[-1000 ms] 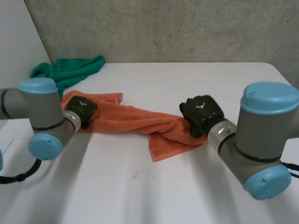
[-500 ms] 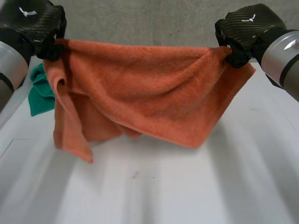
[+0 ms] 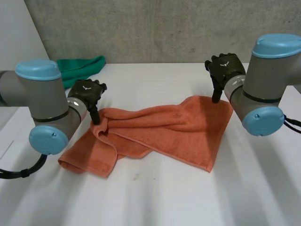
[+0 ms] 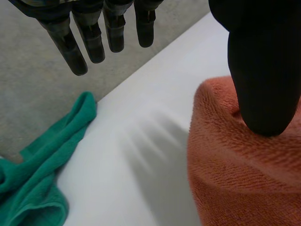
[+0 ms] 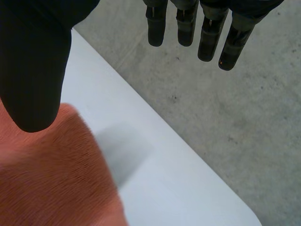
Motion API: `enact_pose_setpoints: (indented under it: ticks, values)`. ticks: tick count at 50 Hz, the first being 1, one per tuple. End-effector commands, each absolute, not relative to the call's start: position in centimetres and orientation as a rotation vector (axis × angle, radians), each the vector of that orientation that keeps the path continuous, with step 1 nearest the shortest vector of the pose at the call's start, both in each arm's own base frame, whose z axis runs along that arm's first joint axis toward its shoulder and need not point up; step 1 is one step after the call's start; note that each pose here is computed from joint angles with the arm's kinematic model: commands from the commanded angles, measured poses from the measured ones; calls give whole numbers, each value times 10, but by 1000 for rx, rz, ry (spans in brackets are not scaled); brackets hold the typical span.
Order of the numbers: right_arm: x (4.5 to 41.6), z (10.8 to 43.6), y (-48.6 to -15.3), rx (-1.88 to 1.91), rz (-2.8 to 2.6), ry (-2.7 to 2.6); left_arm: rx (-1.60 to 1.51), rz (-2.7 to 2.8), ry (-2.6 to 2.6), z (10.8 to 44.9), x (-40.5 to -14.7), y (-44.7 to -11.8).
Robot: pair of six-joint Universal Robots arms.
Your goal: Fold the laundry.
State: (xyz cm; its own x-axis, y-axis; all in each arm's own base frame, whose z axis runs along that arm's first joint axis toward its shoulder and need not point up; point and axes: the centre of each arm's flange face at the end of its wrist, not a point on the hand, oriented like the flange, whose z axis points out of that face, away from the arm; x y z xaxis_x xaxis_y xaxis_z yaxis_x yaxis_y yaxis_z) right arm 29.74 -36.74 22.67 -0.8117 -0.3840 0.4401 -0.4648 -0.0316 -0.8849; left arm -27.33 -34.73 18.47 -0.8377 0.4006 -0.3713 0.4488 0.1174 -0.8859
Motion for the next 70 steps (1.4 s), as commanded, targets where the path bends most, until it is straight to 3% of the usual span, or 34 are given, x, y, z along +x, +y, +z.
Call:
enact_pose_setpoints:
  ticks: [1, 3, 9, 15, 34, 59, 65, 70]
  values:
    - [277, 244, -320, 986, 1927, -2187, 731, -1887, 2389, 208, -266, -308]
    - [274, 244, -307, 1021, 1902, -2207, 684, -1881, 2463, 207, -264, -294]
    - [264, 199, -260, 1205, 1660, -2421, 522, -1827, 2668, 193, -262, -260]
    - [257, 161, -233, 1215, 1540, -2581, 369, -1764, 2758, 180, -256, -252]
    - [261, 120, -246, 1157, 1646, -2594, 312, -1739, 2738, 176, -252, -254]
    - [269, 133, -267, 1145, 1782, -2509, 346, -1752, 2741, 180, -257, -243]
    - [268, 144, -268, 1174, 1798, -2454, 304, -1758, 2726, 184, -254, -243]
    - [263, 178, -263, 1223, 1870, -2283, 295, -1770, 2725, 183, -256, -246]
